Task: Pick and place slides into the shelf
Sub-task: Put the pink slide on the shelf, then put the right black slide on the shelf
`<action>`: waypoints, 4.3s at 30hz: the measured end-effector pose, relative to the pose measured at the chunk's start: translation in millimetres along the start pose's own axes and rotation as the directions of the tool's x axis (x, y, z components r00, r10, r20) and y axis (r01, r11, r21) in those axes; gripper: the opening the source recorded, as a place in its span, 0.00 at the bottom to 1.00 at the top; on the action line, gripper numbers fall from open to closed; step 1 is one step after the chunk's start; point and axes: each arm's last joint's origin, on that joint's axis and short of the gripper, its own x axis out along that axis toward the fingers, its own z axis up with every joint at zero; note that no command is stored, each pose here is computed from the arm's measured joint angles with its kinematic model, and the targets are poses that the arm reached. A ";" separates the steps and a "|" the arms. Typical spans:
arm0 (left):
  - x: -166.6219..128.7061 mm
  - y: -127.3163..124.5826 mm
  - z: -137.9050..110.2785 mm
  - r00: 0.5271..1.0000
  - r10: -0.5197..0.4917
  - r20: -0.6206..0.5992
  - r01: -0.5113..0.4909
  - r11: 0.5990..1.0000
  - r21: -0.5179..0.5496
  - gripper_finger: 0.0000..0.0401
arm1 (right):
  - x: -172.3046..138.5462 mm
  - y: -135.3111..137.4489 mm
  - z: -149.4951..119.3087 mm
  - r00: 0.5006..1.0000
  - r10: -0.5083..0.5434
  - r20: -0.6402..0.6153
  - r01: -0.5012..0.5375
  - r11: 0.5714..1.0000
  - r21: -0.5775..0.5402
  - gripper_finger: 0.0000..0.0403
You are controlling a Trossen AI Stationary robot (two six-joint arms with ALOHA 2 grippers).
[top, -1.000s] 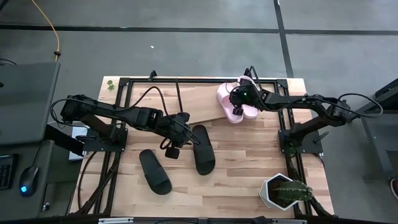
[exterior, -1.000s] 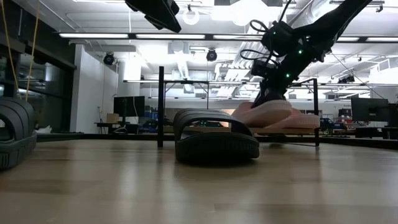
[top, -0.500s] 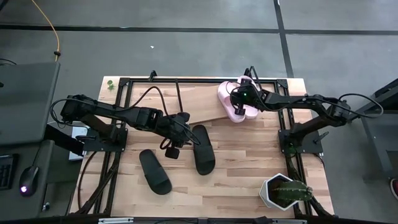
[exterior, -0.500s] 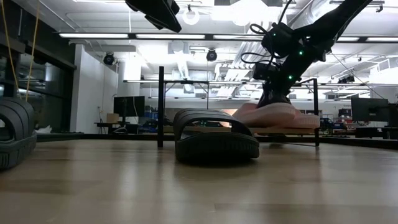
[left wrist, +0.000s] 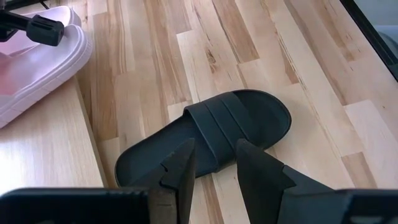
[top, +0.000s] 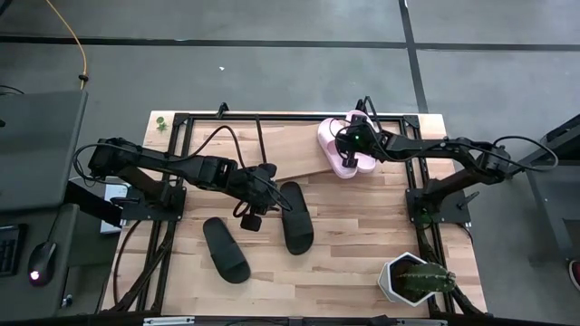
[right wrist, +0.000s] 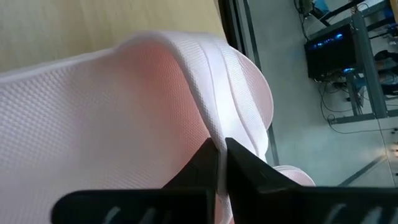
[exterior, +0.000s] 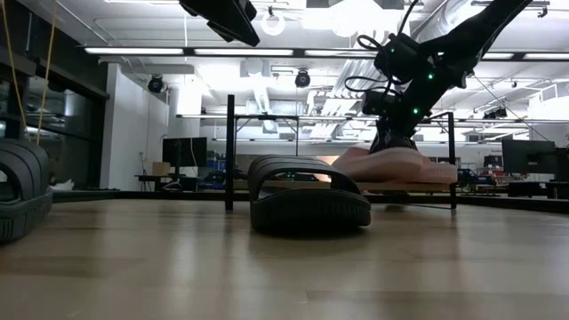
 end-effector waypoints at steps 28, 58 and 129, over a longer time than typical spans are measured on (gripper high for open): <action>0.0 0.1 0.0 1.000 0.001 0.000 -0.001 1.000 0.002 0.25 | 0.9 -3.9 2.8 0.998 -0.063 0.022 0.061 0.997 0.056 0.41; 0.0 0.1 0.5 1.000 0.002 0.005 -0.002 1.000 0.001 0.25 | -30.9 0.8 32.7 0.992 0.030 0.120 -0.040 0.996 0.079 0.41; 1.9 -104.9 -17.9 0.994 -0.100 -0.041 0.101 0.995 0.010 0.25 | -159.3 133.7 106.8 0.747 0.496 0.442 -0.556 0.831 0.007 0.41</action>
